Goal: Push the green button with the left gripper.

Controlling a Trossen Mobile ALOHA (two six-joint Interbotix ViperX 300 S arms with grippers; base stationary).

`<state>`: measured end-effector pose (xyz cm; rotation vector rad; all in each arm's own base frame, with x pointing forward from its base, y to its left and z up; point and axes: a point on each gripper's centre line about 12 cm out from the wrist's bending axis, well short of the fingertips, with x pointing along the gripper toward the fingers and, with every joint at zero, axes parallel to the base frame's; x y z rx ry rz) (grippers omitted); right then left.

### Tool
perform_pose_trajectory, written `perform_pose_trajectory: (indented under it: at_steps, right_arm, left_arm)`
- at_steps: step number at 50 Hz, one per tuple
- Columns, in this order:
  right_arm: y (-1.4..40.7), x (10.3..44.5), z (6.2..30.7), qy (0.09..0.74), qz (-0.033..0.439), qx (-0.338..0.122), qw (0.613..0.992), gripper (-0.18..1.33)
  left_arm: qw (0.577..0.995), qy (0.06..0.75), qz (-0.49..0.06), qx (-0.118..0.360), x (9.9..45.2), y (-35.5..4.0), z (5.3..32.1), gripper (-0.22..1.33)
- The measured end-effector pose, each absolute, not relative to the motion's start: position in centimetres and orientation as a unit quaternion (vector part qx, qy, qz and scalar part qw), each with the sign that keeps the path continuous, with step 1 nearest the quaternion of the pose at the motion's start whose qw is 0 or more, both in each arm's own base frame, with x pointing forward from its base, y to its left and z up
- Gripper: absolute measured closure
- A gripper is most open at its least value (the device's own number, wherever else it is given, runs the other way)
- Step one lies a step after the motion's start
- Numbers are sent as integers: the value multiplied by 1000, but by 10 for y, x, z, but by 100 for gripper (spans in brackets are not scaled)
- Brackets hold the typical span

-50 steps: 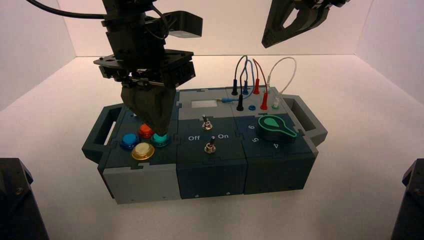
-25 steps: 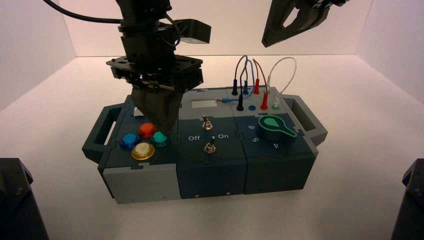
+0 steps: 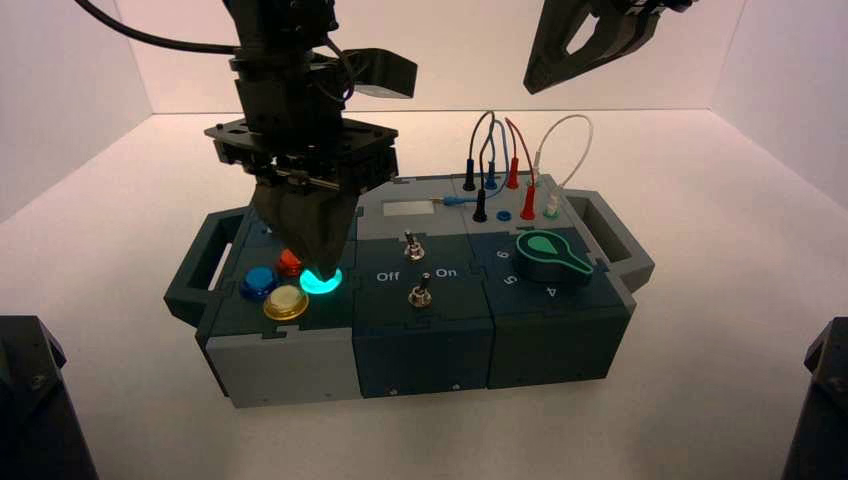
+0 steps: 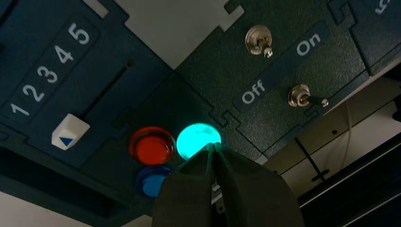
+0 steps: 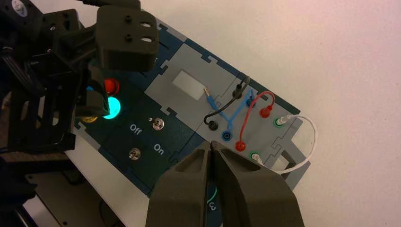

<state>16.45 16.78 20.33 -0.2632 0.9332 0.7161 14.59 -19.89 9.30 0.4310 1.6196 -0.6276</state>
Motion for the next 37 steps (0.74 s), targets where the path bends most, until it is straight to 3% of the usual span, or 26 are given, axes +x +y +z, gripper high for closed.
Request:
perform_pose_trajectory:
  at_steps: [37]
  right_arm:
    - [166,164,208,430,338,-124,828,129]
  left_arm:
    - [665,663,-297,172,149,-201,126,127]
